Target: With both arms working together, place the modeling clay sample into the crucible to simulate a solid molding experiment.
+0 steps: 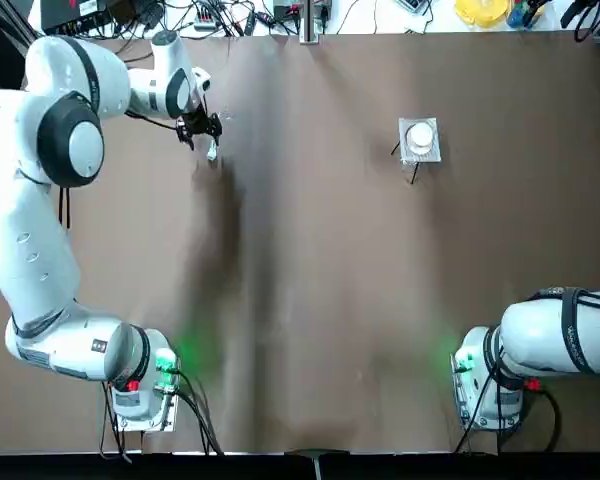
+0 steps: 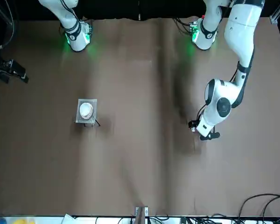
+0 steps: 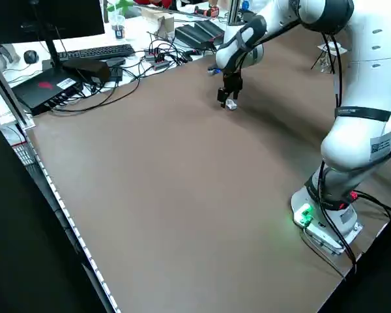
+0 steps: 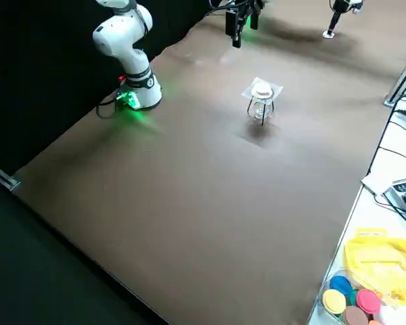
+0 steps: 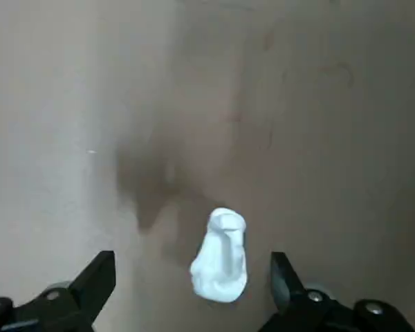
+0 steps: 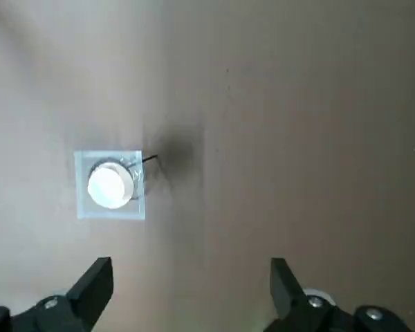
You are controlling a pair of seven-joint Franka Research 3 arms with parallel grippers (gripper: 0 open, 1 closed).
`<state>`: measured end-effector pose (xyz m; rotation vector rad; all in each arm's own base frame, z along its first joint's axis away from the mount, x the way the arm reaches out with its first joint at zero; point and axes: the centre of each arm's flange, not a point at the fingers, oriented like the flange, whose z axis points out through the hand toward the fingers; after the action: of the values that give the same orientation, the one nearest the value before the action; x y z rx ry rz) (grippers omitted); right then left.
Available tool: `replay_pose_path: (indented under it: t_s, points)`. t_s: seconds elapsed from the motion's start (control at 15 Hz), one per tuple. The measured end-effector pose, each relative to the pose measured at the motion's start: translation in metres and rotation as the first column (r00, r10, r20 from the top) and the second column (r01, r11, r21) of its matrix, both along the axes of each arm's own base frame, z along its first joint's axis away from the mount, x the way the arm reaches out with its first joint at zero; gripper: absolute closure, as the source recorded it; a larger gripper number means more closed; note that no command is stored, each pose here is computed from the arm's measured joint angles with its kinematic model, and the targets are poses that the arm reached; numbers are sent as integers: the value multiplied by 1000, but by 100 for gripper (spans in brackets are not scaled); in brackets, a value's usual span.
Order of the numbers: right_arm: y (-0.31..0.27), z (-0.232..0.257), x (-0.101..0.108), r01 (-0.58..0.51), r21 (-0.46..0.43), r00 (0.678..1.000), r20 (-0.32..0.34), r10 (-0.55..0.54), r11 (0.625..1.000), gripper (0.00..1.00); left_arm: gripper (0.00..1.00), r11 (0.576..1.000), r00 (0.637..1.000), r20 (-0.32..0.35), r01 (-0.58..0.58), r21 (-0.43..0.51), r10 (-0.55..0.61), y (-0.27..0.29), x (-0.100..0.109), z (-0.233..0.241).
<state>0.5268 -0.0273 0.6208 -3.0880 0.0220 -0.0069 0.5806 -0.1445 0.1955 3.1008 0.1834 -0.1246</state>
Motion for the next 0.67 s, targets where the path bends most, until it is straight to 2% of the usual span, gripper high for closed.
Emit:
replay_pose_path:
  t_s: [0.13, 0.27, 0.33, 0.4, 0.53, 0.67]
  points:
    - [1, -2, -1, -38, 2, 999, -11, 38, 999, 0, 2, 1000, 1000, 0, 15, 0, -15, -9, -2, -3]
    - [-3, -9, 1, -141, 5, 990, -16, 141, 990, 0, 6, 999, 999, -1, 40, 0, -40, -24, -7, -3]
    - [-6, -10, 3, -154, 4, 988, -10, 154, 988, 0, 6, 999, 999, -3, 46, 0, -46, -27, -8, -4]
    - [-8, -11, 5, -161, 1, 987, -1, 161, 987, 0, 10, 999, 999, -6, 49, 1, -49, -29, -10, -5]
    - [-9, -12, 7, -159, -1, 987, 4, 159, 987, 0, 29, 999, 999, -12, 48, 2, -48, -28, -11, -8]
    - [-9, -12, 7, -145, 0, 989, 3, 145, 989, 0, 32, 999, 999, -14, 47, 3, -47, -26, -12, -9]
